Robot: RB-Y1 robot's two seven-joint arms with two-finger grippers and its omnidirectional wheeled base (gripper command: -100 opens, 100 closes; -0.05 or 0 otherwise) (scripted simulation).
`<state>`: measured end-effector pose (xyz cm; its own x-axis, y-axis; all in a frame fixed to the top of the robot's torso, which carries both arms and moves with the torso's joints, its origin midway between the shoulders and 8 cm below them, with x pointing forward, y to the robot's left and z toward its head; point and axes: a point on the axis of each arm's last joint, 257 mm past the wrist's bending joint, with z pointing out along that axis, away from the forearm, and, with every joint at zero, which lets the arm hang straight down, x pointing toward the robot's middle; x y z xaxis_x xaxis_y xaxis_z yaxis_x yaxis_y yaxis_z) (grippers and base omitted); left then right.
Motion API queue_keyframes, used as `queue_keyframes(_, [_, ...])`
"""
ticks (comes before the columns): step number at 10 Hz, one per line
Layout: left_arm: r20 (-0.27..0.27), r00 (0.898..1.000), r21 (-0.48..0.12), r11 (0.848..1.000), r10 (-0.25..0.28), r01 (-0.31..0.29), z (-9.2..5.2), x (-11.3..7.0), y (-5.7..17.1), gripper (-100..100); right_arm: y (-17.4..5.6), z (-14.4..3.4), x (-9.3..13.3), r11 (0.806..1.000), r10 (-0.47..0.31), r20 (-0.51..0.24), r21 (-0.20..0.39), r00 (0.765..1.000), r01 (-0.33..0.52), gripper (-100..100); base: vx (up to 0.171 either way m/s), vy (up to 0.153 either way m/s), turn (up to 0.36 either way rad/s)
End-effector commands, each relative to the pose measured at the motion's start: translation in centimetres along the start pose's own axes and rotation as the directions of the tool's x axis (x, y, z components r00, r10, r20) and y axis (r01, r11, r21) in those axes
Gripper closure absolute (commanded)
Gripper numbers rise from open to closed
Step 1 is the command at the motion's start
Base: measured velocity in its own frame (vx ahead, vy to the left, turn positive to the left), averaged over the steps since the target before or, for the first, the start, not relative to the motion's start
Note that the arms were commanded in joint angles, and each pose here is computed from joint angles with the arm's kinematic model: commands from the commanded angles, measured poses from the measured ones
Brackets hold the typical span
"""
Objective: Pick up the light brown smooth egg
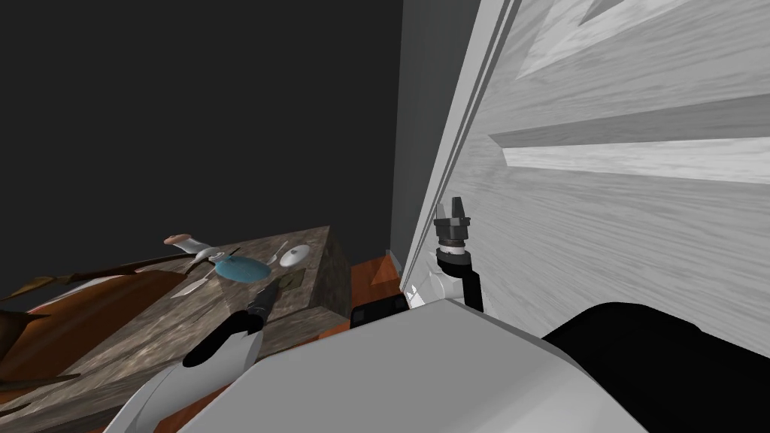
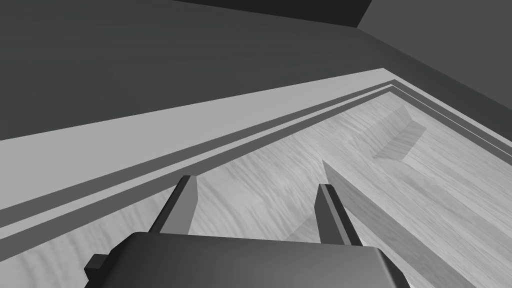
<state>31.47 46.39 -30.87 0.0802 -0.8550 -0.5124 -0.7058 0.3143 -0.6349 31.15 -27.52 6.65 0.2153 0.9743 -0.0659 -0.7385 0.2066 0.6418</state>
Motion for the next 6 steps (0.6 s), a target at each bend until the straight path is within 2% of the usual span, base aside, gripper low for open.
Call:
queue_keyframes(1, [0.0, 1.0, 0.0, 1.0, 0.0, 0.0, 0.0, 0.0, 0.0, -100, 0.0, 0.0, 0.0, 1.0, 0.0, 0.0, 0.0, 1.0, 0.0, 0, 0.017, 0.008, -0.003])
queue_keyframes(2, [0.0, 1.0, 0.001, 1.0, 0.0, 0.0, 0.04, 0.0, 0.0, 100, 0.0, 0.0, 0.0, 1.0, 0.0, 0.0, 0.0, 1.0, 0.0, 0, -0.001, 0.002, 0.015])
queue_keyframes(6, [0.0, 1.0, 0.001, 1.0, 0.0, 0.0, 0.04, -0.01, 0.0, 100, 0.0, 0.0, 0.0, 1.0, 0.0, 0.0, 0.0, 1.0, 0.0, 0, 0.0, 0.0, -0.003])
